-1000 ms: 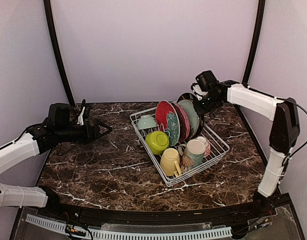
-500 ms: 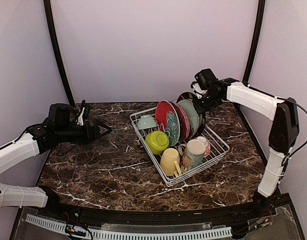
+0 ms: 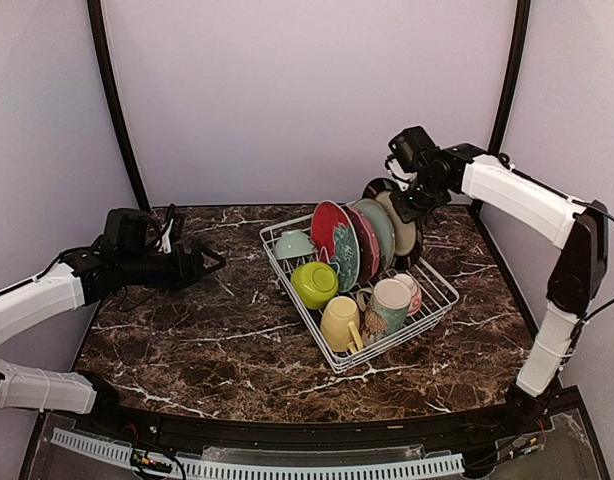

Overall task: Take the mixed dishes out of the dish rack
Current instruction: Grab the plate from the dish rack, then pass from the right arm to the left

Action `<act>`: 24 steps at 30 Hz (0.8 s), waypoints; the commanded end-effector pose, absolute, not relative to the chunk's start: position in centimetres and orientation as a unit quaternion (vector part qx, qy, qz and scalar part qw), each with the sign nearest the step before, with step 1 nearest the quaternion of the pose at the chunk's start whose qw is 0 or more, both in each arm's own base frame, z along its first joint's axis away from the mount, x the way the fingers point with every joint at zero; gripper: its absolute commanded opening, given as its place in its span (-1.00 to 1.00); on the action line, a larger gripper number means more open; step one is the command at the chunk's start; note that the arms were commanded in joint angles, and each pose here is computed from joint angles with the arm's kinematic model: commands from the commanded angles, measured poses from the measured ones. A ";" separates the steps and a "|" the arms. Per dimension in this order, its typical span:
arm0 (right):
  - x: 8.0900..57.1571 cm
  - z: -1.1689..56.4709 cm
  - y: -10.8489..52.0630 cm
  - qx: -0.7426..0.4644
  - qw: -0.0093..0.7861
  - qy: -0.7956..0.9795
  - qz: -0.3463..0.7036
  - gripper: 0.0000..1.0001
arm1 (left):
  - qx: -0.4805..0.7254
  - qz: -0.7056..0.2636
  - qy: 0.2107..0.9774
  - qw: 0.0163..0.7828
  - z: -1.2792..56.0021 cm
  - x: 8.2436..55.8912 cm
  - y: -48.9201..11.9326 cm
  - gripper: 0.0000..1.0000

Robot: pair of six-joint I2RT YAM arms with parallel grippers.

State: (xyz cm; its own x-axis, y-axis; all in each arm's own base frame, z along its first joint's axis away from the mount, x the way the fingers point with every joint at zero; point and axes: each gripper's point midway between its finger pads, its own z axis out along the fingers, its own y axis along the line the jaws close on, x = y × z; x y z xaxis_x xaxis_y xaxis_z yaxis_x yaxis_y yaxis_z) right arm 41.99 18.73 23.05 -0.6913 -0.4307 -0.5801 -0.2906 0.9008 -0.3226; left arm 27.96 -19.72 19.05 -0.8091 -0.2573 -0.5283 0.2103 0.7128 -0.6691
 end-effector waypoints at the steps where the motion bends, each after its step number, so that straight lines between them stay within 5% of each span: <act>1: 42.1 32.8 16.0 -0.129 0.455 0.872 -0.128 -1.00 | -0.018 -0.379 0.871 0.312 19.3 28.5 -20.0 0.87; 15: 39.7 39.9 12.7 -0.035 0.534 0.844 -0.040 -1.00 | -0.014 -0.403 0.864 0.303 20.0 29.4 -21.3 0.91; 24: 39.1 42.5 12.4 0.020 0.534 0.817 0.217 -1.00 | 0.035 -0.485 0.812 0.324 24.5 29.3 -23.7 0.98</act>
State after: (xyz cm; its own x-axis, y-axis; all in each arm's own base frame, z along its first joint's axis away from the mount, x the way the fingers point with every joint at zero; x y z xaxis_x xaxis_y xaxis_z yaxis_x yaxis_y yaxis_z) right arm 39.35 9.82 34.40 -0.6063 0.0280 -0.7947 -0.0345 0.9975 0.0614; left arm 29.32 -21.82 20.21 -0.8212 -0.2650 -0.5054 0.2437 0.6379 -0.7306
